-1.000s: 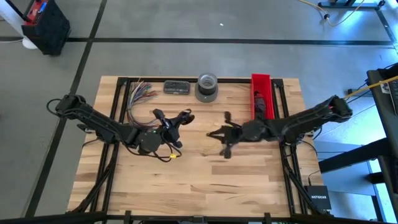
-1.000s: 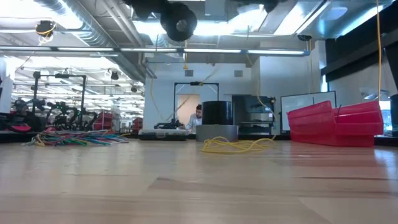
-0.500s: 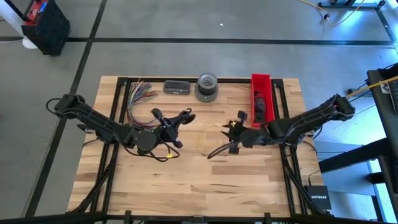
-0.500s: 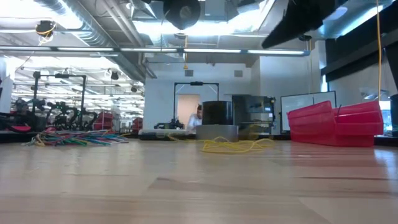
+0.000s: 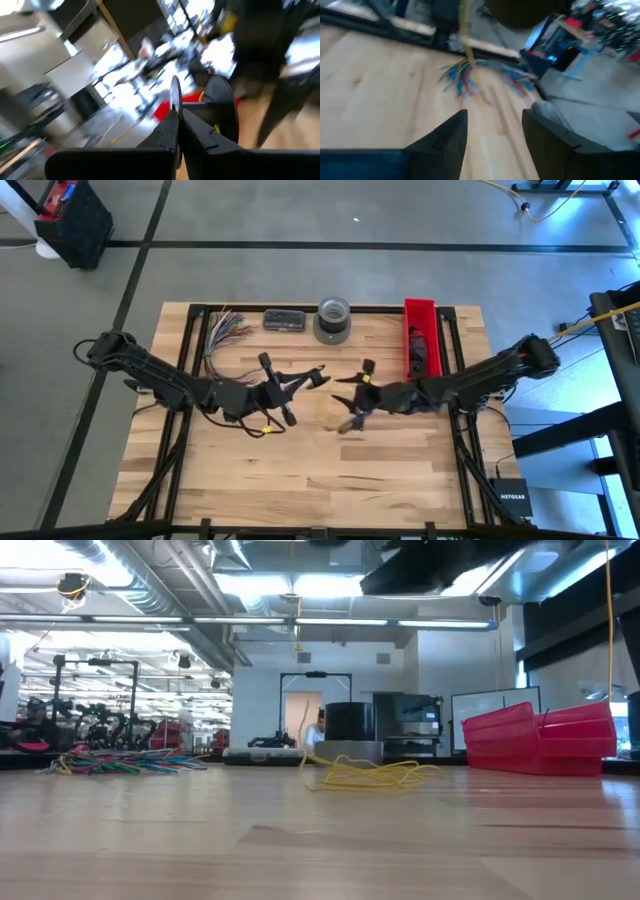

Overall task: Coil cords
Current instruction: Coil the yellow wire into the black spool

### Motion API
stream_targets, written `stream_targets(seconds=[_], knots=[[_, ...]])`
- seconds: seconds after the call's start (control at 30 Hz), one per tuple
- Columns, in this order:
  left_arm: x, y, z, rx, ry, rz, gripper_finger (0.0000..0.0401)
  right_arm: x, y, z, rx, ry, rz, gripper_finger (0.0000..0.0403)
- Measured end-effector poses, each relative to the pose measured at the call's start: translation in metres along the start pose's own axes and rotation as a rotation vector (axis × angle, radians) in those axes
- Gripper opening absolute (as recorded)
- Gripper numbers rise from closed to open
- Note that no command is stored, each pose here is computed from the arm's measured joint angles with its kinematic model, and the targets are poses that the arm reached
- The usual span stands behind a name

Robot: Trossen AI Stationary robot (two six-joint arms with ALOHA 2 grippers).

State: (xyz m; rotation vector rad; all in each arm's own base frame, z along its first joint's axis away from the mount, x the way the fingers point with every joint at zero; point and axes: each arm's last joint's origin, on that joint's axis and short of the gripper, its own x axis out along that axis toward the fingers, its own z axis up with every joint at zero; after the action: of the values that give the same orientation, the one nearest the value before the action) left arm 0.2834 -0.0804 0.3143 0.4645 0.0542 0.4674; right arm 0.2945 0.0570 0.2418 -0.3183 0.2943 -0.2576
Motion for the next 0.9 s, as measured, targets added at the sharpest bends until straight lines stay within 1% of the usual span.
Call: stream_targets(seconds=[0.07, 0.13, 0.23, 0.3, 0.47, 0.57, 0.7, 0.9], knots=[[0.003, 0.003, 0.002, -0.060, -0.061, -0.051, 0.0005, 0.016, -0.001, -0.008, 0.008, -0.019, -0.027, 0.0184], [0.006, 0.004, 0.002, -0.094, -0.090, -0.096, 0.0005, 0.030, 0.001, -0.017, 0.005, -0.035, -0.017, 0.0178], [0.011, 0.005, -0.001, -0.107, -0.080, -0.096, 0.0005, 0.046, 0.009, -0.028, -0.034, -0.066, 0.040, 0.0168], [0.011, 0.004, -0.003, -0.105, -0.069, -0.098, 0.0005, 0.052, 0.014, -0.033, -0.062, -0.089, 0.037, 0.0161], [0.011, 0.000, -0.004, -0.101, -0.066, -0.108, 0.0005, 0.056, 0.017, -0.035, -0.119, -0.112, 0.039, 0.0148], [0.010, 0.000, -0.003, -0.108, -0.073, -0.109, 0.0005, 0.057, 0.013, -0.034, -0.113, -0.123, 0.013, 0.0144], [0.010, 0.002, -0.001, -0.116, -0.094, -0.097, 0.0005, 0.061, 0.007, -0.036, -0.095, -0.142, 0.040, 0.0142], [0.010, 0.006, 0.005, -0.118, -0.151, -0.063, 0.0005, 0.069, 0.002, -0.042, -0.082, -0.151, 0.016, 0.0142]])
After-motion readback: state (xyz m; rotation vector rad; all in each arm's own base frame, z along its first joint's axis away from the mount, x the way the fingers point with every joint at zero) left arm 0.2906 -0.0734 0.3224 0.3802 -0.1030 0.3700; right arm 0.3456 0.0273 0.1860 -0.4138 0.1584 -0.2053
